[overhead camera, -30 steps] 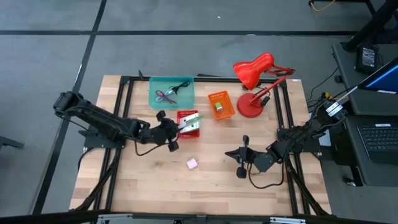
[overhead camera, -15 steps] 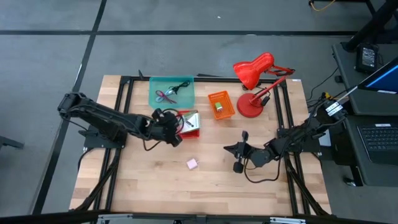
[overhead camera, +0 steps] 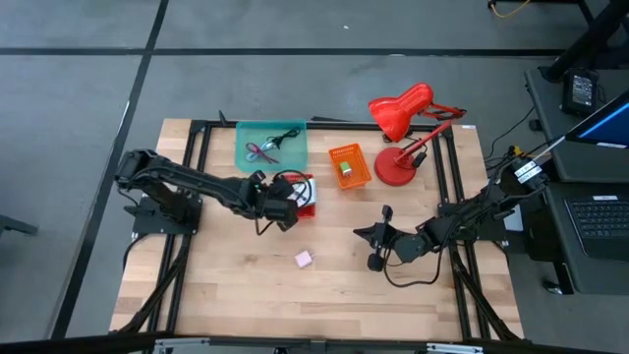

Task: Pick and place items into bin
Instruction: Put the card reader box into the red bin

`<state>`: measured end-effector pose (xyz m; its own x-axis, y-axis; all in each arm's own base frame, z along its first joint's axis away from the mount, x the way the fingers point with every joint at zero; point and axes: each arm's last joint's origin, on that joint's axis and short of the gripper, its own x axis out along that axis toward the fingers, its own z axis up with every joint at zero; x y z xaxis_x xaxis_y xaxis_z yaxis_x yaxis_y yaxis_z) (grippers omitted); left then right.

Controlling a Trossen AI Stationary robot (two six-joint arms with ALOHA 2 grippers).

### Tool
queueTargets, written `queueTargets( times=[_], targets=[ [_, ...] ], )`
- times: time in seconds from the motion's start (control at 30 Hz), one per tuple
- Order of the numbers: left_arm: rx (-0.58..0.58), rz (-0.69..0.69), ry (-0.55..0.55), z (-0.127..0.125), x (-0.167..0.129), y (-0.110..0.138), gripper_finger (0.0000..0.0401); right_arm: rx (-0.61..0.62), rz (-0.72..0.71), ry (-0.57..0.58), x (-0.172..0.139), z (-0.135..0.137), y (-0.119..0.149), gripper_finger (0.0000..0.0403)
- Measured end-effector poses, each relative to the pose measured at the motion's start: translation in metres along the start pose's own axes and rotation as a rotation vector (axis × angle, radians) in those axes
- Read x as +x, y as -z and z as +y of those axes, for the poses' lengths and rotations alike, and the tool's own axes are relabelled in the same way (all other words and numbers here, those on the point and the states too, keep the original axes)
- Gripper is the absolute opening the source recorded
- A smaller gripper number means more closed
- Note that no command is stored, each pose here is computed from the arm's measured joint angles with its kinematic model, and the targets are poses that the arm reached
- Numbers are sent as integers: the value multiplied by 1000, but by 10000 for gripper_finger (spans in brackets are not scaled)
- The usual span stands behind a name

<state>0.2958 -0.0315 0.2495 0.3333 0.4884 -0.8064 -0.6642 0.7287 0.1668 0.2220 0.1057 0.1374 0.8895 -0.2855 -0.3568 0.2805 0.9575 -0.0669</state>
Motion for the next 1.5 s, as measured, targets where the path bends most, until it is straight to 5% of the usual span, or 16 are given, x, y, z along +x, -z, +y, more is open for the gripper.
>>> queueTargets(
  times=[0.47, 1.5],
  targets=[
    [61, 44, -103, -5, 24, -2, 39, -2, 8, -7, 0, 0, 1, 0],
    [125, 0, -61, -10, 25, -7, 85, 0, 9, -14, 0, 0, 1, 0]
  ],
)
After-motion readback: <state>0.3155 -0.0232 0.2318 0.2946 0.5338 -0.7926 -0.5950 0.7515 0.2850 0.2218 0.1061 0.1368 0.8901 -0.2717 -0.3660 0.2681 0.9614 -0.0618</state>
